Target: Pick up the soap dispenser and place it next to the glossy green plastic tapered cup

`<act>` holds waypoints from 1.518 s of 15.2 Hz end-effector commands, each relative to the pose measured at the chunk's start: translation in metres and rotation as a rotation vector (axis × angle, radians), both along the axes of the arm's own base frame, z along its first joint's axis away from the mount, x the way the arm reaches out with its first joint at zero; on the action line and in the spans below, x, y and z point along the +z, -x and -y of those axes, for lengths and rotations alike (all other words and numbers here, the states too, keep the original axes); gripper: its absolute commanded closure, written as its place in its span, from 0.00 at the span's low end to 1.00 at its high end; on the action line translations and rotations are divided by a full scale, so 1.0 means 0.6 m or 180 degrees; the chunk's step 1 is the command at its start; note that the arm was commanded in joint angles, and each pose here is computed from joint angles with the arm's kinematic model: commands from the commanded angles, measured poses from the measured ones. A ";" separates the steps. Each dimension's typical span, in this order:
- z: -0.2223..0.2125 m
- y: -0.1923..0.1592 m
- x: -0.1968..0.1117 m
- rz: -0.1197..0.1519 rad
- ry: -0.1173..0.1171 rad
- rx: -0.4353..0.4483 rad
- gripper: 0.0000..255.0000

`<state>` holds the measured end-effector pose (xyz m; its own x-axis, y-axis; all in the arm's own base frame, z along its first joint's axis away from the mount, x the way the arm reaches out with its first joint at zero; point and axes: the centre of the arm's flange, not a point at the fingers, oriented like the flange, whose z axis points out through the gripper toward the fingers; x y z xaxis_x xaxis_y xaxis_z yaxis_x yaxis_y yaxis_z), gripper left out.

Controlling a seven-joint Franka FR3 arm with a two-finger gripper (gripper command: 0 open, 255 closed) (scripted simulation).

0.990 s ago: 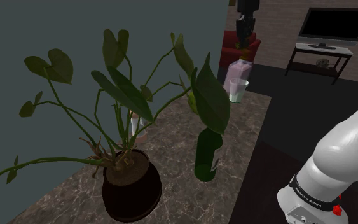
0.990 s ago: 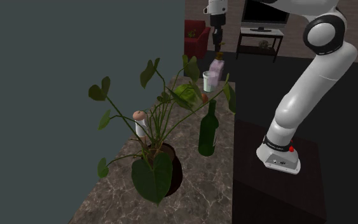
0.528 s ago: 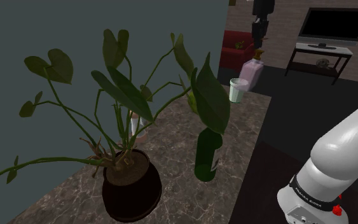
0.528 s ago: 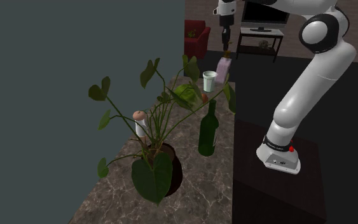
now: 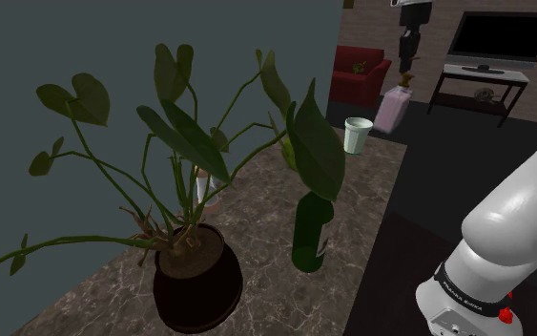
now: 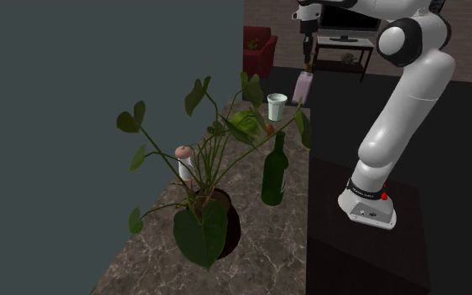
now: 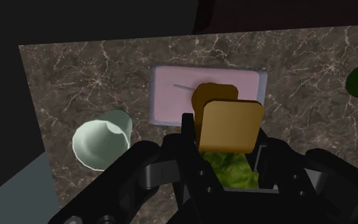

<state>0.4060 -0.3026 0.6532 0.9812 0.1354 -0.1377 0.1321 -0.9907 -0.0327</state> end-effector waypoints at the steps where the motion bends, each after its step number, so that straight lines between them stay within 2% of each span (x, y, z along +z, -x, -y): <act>1: 0.040 0.013 -0.006 0.0002 0.0001 0.0005 1.00; 12: 0.276 0.059 -0.033 0.0002 0.0001 0.0005 1.00; 23: 0.285 0.060 -0.122 0.0002 0.0001 0.0005 1.00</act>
<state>0.3700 -0.4734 0.5854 0.9810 0.1368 -0.1378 0.1335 -0.9905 -0.0331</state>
